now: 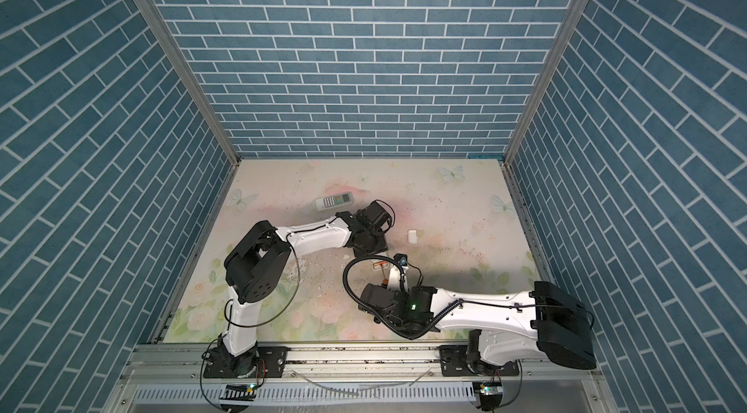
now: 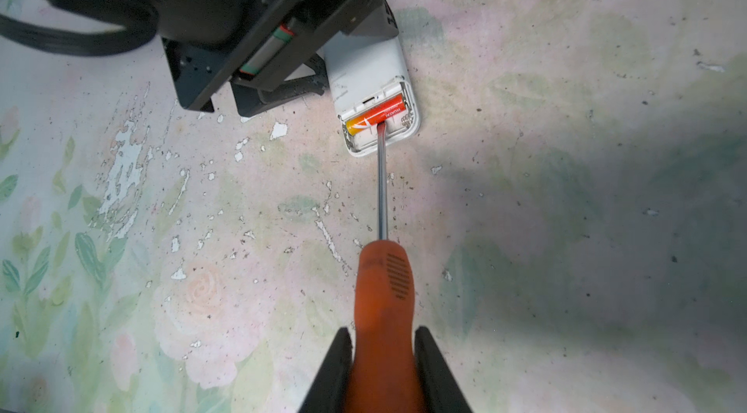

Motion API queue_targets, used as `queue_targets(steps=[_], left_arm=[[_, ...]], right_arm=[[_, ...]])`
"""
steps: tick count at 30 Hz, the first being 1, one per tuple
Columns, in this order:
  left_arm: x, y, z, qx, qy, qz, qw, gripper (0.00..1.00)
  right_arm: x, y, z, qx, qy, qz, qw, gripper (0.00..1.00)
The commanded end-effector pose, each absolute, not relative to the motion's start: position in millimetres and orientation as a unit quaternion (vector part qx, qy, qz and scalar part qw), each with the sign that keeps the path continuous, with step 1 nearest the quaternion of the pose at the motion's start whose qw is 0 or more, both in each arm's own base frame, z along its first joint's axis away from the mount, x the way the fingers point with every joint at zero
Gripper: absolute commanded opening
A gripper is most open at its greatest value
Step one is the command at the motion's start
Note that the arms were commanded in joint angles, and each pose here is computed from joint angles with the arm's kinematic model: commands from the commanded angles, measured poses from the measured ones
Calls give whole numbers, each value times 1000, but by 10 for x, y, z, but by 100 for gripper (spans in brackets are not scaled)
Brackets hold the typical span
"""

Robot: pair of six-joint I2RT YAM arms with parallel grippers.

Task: Unload the batteries from the remote control

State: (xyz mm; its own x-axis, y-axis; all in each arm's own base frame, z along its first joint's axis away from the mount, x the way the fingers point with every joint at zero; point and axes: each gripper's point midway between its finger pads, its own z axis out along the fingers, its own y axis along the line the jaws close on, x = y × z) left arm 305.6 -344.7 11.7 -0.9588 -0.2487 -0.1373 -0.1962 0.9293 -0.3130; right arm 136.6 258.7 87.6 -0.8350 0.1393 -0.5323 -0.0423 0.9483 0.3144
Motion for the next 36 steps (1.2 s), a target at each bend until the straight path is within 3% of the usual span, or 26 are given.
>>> queue_targets(steps=[1, 14, 23, 36], left_arm=[[1937, -2709, -1006, -113, 988, 26, -105, 42], [1924, -2713, -1024, -113, 988, 23, -104, 42], [1979, -2746, -956, -111, 989, 19, -94, 62], [2100, -2795, -662, -108, 992, 4, -63, 76]], right_arm=[[1388, 2460, 650, 28, 952, 122, 279, 0], [1387, 2464, 764, 24, 949, 131, 285, 0], [1337, 2297, 1180, 20, 941, 158, 297, 0], [1281, 1941, 1499, 7, 937, 152, 313, 0]])
